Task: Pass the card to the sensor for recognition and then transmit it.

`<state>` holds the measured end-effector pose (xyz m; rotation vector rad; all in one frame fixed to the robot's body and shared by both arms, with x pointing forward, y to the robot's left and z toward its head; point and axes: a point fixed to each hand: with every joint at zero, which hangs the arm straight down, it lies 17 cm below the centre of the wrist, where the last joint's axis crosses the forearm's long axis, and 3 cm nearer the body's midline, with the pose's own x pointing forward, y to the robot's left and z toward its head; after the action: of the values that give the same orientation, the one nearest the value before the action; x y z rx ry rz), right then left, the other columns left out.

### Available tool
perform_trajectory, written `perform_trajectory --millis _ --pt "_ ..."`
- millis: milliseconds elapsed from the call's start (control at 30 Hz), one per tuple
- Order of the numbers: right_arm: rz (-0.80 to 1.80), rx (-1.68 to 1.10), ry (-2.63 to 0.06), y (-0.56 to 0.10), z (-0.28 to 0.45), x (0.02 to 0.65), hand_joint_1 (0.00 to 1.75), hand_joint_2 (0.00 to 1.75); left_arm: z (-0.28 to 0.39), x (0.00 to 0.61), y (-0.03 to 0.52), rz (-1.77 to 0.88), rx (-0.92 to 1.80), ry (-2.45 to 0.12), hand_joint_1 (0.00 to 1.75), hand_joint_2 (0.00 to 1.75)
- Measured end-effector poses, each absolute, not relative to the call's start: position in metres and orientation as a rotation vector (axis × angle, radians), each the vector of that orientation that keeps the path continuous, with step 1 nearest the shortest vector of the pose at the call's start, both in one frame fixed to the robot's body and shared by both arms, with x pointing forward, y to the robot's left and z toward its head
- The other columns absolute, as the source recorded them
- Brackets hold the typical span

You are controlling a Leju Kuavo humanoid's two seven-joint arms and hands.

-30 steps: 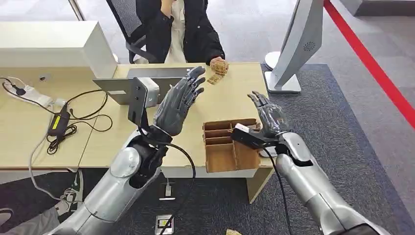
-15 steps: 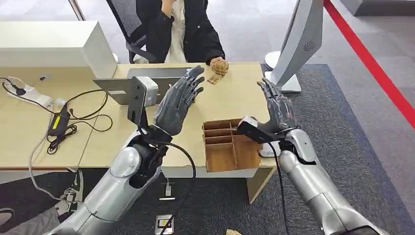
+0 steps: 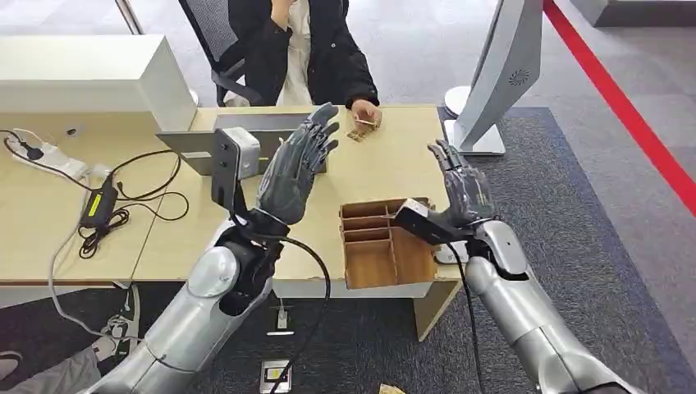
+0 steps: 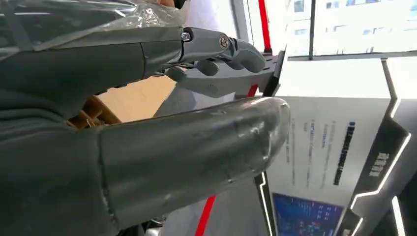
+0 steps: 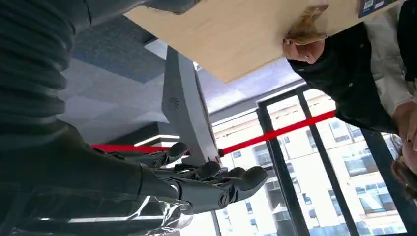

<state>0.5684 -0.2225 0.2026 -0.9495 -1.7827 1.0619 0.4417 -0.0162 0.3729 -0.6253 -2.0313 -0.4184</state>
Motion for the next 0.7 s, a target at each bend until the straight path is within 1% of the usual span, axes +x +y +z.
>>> perform_trajectory --millis 300,700 --pt "1.149 -0.922 -1.673 -0.232 0.179 0.569 0.00 1.75 0.365 0.445 -0.011 -0.398 -0.615 -2.010 0.00 0.00" --pt "1.204 -0.950 -1.631 -0.247 0.177 0.569 0.00 1.75 0.362 0.448 -0.008 -0.400 -0.601 -1.998 0.00 0.00"
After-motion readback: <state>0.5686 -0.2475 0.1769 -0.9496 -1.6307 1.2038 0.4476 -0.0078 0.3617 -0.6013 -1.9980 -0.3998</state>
